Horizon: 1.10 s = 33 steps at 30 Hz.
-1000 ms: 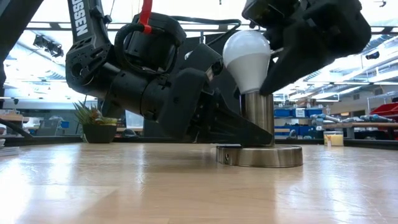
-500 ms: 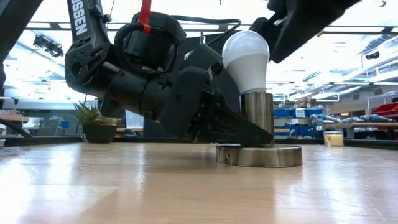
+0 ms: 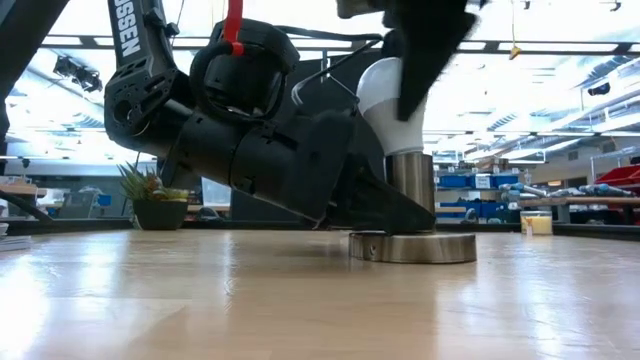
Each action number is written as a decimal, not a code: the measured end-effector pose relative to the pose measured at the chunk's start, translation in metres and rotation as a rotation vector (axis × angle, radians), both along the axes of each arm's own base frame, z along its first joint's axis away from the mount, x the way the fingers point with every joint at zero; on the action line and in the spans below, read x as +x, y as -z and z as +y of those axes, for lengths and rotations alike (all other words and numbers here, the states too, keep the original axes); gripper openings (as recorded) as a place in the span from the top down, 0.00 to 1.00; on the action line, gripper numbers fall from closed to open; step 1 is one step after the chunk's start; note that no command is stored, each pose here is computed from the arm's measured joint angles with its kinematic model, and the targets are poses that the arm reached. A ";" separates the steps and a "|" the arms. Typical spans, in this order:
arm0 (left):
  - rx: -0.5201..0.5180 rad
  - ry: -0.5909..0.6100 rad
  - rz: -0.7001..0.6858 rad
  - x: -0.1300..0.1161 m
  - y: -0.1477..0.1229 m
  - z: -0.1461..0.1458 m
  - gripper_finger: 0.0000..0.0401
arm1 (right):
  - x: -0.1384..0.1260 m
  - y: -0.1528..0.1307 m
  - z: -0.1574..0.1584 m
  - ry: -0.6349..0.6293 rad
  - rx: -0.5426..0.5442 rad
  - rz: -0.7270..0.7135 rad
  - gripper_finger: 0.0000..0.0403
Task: Screw lightbulb
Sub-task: Insert the lightbulb into the lamp
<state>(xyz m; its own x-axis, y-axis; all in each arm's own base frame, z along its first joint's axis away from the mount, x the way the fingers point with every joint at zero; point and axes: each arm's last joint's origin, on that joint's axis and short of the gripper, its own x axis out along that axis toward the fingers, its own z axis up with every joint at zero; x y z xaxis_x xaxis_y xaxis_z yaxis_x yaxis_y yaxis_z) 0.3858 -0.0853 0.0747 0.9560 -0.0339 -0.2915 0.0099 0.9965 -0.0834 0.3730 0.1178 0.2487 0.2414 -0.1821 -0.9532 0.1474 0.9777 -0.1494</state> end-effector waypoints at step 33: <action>0.019 -0.057 0.011 -0.001 0.001 0.002 0.50 | 0.021 0.003 -0.026 0.624 0.156 0.015 0.17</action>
